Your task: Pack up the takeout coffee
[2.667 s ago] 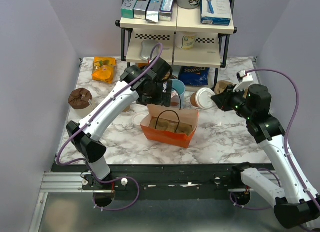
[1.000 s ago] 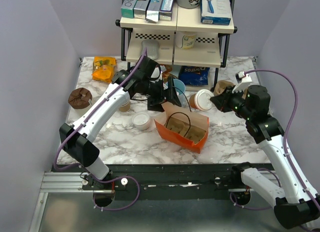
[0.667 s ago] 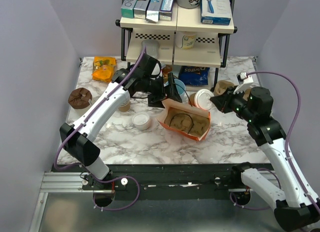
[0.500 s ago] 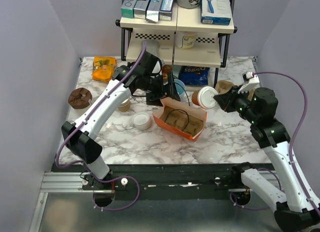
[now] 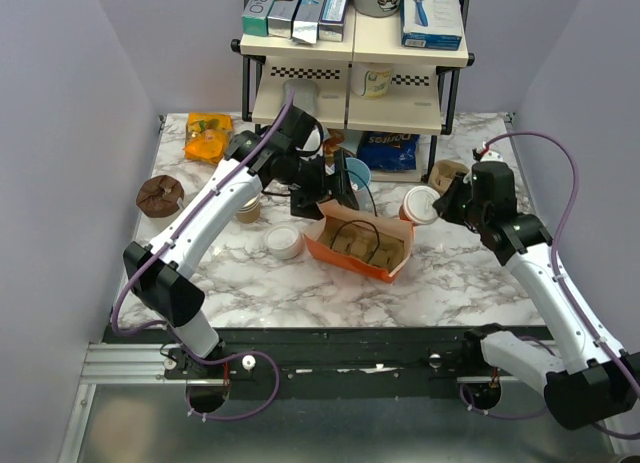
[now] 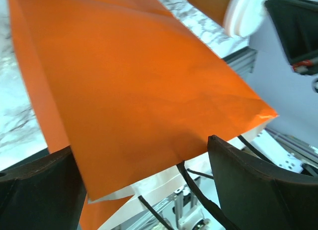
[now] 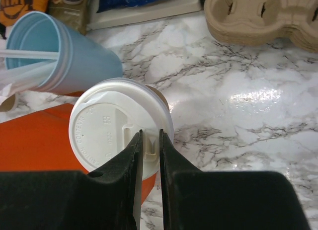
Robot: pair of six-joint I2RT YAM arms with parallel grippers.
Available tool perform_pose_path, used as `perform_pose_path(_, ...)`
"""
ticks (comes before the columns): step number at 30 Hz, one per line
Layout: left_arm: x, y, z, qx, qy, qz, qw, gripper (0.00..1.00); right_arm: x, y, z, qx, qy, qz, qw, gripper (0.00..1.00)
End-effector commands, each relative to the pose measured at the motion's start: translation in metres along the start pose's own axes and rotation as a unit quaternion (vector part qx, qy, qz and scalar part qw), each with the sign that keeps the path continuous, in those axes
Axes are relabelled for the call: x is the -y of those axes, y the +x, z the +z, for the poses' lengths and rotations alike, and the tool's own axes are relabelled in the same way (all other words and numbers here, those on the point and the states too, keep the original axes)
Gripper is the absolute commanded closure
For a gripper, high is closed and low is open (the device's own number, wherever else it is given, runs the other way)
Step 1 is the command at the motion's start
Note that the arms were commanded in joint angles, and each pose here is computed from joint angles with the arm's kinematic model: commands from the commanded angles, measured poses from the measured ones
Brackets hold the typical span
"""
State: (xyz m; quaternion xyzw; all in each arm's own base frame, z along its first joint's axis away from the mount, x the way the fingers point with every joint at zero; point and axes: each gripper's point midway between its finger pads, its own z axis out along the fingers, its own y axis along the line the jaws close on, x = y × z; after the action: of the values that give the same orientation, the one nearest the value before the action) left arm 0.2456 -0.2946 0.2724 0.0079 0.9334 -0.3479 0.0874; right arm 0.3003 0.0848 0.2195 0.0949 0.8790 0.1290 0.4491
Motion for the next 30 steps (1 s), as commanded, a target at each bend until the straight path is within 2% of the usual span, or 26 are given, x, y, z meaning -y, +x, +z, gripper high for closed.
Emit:
perform_pose_path(1,0.031,-0.005,-0.004,0.002,0.08,-0.002,0.997,0.01,0.034,0.012,0.017,-0.009,0.087,0.003,0.996,0.99)
perform_pose_path(4,0.033,-0.013,-0.006,0.018,0.071,-0.001,0.997,0.01,0.039,0.024,0.028,-0.038,0.102,0.002,0.994,0.99)
perform_pose_path(8,0.037,-0.015,-0.002,0.011,0.078,-0.014,0.997,0.01,0.042,0.035,0.043,-0.068,0.117,0.005,0.991,0.99)
perform_pose_path(11,0.04,-0.007,0.004,-0.025,0.093,-0.028,0.995,0.01,0.043,0.033,0.044,-0.068,0.119,0.002,0.99,0.99)
perform_pose_path(16,0.036,-0.007,0.012,-0.03,0.094,-0.027,0.995,0.01,0.044,0.031,0.041,-0.062,0.119,-0.002,0.991,0.99)
perform_pose_path(19,0.012,-0.011,0.01,-0.016,0.015,0.002,1.0,0.01,0.044,0.029,0.038,-0.056,0.119,-0.004,0.991,0.99)
perform_pose_path(24,-0.029,0.006,0.007,-0.057,-0.098,0.027,0.993,0.01,0.044,0.025,0.035,-0.049,0.118,-0.009,0.992,0.99)
perform_pose_path(27,-0.046,0.019,0.015,-0.102,-0.132,0.036,0.985,0.01,0.043,0.023,0.035,-0.047,0.116,-0.01,0.992,0.99)
perform_pose_path(30,-0.05,0.022,0.02,-0.104,-0.147,0.054,0.982,0.01,0.042,0.02,0.033,-0.04,0.113,-0.011,0.993,0.99)
